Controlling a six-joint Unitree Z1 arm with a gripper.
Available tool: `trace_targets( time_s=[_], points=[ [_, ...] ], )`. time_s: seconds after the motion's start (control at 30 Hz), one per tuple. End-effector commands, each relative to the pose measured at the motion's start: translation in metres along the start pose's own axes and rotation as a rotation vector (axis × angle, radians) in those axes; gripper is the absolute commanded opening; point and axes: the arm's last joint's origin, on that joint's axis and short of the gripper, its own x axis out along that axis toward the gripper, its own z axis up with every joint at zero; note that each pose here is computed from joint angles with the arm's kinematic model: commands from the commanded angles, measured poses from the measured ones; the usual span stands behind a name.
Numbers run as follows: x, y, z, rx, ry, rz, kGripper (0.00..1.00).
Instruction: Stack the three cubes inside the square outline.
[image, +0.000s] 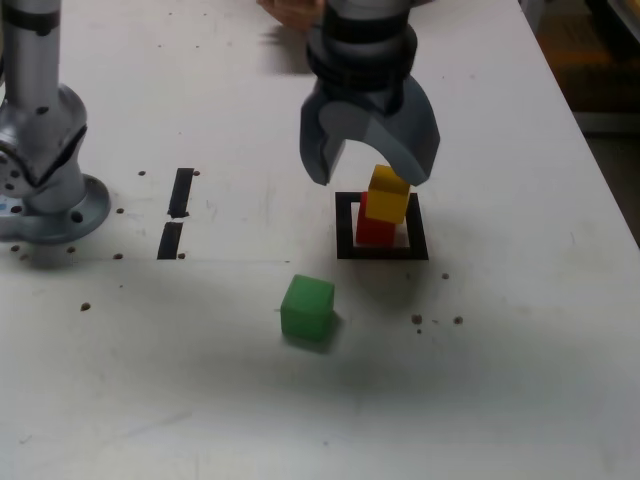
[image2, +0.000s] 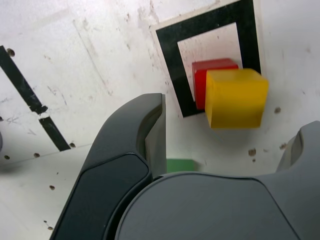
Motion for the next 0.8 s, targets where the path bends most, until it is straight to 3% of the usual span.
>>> trace_targets(
  time_s=[0.0, 0.13, 0.27, 0.47, 0.77],
  points=[
    [-0.009, -0.007, -0.004, 0.011, -0.021, 0.002, 0.92],
    [-0.017, -0.028, -0.012, 0.042, -0.038, 0.002, 0.97],
    [-0.014, -0.045, -0.019, 0.057, -0.022, -0.013, 0.99],
    [-0.001, -0.065, -0.028, 0.053, 0.026, -0.051, 0.99],
    [0.027, -0.084, -0.025, 0.060, 0.015, -0.123, 0.99]
  ],
)
